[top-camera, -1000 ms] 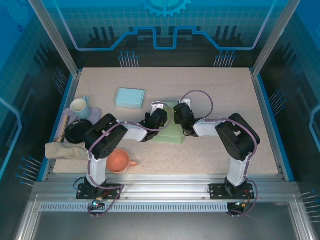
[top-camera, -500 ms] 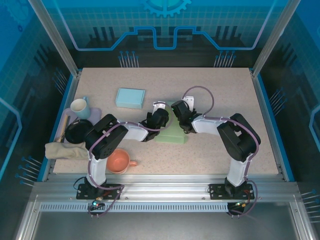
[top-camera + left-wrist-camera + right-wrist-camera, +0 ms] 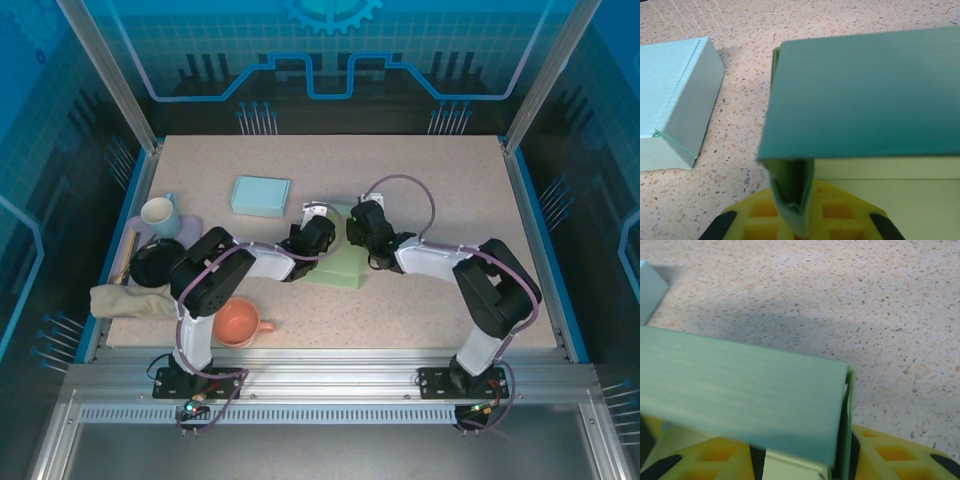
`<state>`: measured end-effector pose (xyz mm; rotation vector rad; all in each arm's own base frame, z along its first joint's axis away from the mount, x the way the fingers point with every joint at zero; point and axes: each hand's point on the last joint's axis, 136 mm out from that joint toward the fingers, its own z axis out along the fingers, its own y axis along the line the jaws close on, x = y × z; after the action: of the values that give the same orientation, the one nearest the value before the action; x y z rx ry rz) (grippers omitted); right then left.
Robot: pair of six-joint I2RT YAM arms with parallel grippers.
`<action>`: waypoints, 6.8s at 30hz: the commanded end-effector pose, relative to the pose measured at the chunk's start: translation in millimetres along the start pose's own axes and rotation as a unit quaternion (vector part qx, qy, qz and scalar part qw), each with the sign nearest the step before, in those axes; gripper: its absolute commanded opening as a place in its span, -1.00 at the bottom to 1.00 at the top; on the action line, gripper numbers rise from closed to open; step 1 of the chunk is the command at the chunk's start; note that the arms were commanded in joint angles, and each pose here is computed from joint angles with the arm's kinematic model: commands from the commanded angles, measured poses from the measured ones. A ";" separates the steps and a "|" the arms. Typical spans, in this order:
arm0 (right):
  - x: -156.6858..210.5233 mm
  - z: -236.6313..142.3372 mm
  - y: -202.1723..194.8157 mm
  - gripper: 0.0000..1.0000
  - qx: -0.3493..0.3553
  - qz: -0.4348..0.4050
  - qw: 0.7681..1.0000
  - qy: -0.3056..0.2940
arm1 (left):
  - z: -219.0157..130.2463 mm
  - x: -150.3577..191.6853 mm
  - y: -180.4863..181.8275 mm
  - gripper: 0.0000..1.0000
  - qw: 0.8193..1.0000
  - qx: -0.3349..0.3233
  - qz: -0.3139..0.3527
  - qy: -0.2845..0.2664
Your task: Fold the paper box
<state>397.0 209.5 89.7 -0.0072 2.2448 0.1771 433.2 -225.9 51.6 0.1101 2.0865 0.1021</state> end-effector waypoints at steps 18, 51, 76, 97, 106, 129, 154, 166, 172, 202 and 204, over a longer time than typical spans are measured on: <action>-37.2 -189.7 -54.7 0.12 -0.040 0.021 0.998 -0.053 | -47.6 -109.9 -17.4 -1.00 0.995 0.059 0.079 0.008; -39.9 -301.6 -118.0 0.56 -0.077 0.077 0.963 -0.247 | -77.6 -47.9 -78.2 -1.00 0.645 0.010 0.736 0.205; -38.2 -304.2 -120.2 0.56 -0.077 0.079 0.962 -0.251 | 13.3 33.5 -79.7 -0.89 0.673 0.059 0.687 0.266; -36.1 -294.8 -117.1 0.56 -0.074 0.075 0.965 -0.239 | -28.4 -56.9 -86.9 -0.08 0.752 0.038 0.631 0.188; -35.7 -292.5 -113.3 0.56 -0.081 0.071 0.967 -0.232 | -59.8 -112.5 -98.2 -0.03 0.837 0.061 0.530 0.121; -33.4 -285.3 -95.5 0.58 -0.120 0.060 0.968 -0.212 | -243.2 -85.0 13.4 0.54 0.957 0.208 -0.197 0.045; -28.0 -265.2 -79.2 0.59 -0.140 0.049 0.973 -0.176 | -188.3 -81.4 -14.9 0.15 0.983 0.129 -0.098 0.090; -29.0 -269.4 -80.8 0.59 -0.139 0.047 0.972 -0.182 | -148.7 -98.2 -38.1 -0.93 0.978 0.170 0.034 0.112; -30.0 -270.2 -81.8 0.59 -0.138 0.047 0.972 -0.185 | -147.0 -104.3 -48.3 -1.00 0.938 0.247 0.204 0.133; -14.0 -91.4 -38.0 0.43 -0.189 -0.209 0.956 -0.084 | -171.7 -93.4 -59.3 -1.00 0.810 0.454 0.363 0.082; -17.0 -97.2 -28.3 0.41 -0.219 -0.228 0.942 -0.117 | -174.5 -93.8 -57.9 -1.00 0.808 0.458 0.361 0.082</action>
<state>334.9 136.0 127.5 -0.4981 2.1154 0.2715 334.2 -298.3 195.0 1.5105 2.0438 -0.4131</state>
